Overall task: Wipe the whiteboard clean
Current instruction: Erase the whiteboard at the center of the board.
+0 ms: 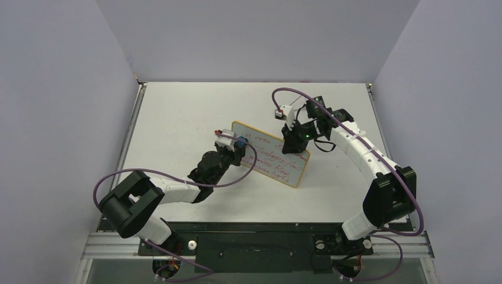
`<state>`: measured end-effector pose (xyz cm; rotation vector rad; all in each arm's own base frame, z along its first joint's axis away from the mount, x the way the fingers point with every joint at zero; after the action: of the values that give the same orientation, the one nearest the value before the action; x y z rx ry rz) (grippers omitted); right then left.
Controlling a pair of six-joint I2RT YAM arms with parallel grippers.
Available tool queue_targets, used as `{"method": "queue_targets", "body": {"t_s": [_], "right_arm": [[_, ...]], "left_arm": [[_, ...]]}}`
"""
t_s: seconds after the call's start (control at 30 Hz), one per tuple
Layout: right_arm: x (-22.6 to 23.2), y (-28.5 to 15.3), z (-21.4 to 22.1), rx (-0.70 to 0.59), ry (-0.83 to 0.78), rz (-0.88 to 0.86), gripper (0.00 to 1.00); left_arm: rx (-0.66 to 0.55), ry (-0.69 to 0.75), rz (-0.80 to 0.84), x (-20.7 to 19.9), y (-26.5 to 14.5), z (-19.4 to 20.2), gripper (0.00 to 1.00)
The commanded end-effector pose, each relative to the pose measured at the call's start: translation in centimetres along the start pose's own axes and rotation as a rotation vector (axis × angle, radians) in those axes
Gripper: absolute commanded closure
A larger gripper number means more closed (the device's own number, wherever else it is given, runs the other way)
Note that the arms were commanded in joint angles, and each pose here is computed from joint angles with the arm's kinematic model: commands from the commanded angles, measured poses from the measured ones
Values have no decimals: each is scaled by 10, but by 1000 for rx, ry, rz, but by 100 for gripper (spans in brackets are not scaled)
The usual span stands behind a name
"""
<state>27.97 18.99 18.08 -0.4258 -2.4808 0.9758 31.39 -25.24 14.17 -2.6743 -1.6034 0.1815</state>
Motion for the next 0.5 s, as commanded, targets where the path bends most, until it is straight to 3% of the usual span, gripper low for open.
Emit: {"method": "queue_targets", "body": {"t_s": [0.0,0.3,0.47], "right_arm": [[-1,8,10,41,-51,-18,100],[-1,8,10,42,-51,-19,100],[-1,8,11,44,-51,-18,100]], "left_arm": [[-76,-26,18,-7,6,-25,100],[-172,-16,42,-17,16,-81,100],[-167,-7,50,-19,16,-82,100]]}}
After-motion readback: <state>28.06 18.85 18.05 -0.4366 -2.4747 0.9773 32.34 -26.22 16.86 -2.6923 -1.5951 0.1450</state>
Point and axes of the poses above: each gripper's point midway between its finger pads, its own y axis out along the fingers, its own x axis along the line the jaws close on, z = x × y, the point moved 2 cm from there along -y, back along the fingers, and after that the axes turned 5 degrees about y, right-handed, at the moved point
